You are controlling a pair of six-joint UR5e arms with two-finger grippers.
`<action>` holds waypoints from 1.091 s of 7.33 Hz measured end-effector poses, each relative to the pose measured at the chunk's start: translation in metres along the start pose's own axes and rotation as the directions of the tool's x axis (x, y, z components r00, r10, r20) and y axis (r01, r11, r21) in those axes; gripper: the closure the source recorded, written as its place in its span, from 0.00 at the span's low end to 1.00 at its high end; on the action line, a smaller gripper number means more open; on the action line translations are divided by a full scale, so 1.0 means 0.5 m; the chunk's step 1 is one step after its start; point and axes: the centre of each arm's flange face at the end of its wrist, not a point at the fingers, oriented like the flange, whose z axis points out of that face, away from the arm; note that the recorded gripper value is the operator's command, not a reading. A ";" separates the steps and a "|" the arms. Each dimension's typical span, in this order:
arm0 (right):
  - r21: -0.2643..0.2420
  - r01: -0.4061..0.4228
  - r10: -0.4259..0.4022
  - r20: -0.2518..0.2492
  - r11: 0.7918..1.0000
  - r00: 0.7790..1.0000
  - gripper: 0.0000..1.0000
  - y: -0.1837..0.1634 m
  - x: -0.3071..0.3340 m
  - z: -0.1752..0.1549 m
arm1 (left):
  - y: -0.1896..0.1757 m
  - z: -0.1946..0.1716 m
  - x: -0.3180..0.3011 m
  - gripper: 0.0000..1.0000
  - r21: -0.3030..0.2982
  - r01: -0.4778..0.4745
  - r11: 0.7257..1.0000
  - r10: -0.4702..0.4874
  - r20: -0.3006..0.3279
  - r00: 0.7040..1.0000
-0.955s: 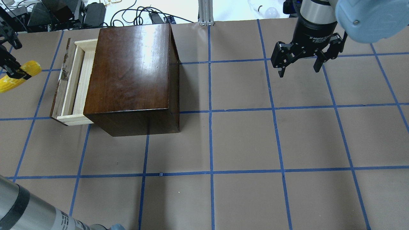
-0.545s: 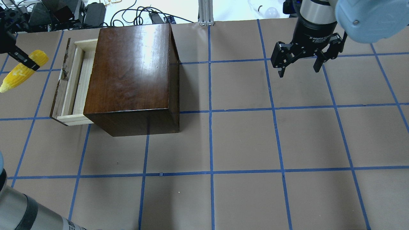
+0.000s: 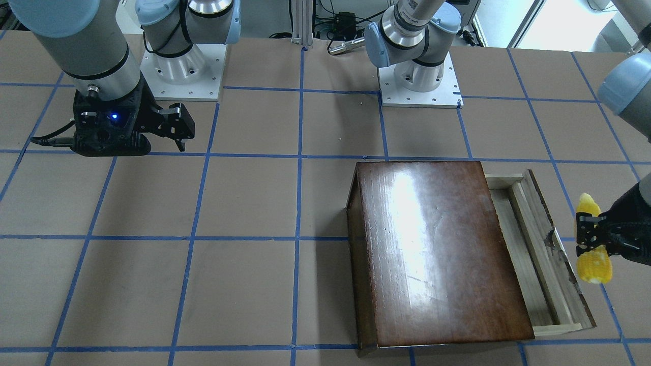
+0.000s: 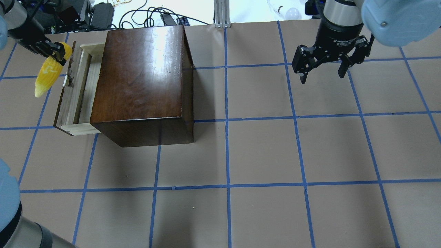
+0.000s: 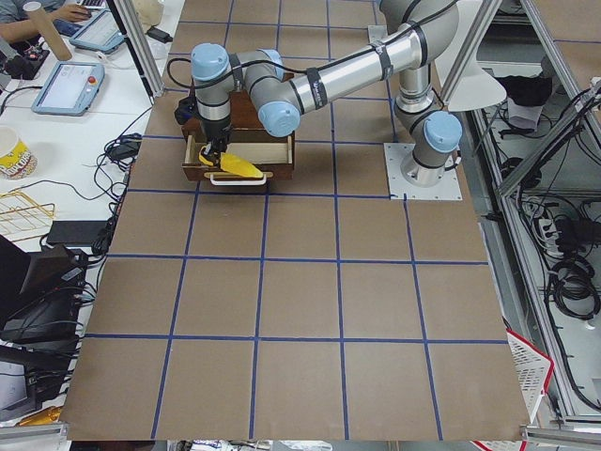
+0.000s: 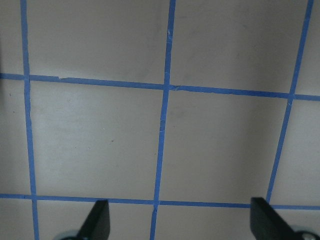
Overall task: Open drawer and put corn inside
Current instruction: 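Lift the corn and carry it over the open drawer with the left gripper, then lower the corn into the drawer and open the left gripper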
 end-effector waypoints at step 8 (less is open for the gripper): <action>0.000 -0.001 0.001 0.000 1.000 1.000 0.00 0.000 0.001 0.000 | -0.028 0.069 0.085 0.07 -0.062 0.273 0.960 -0.277 -0.085 0.957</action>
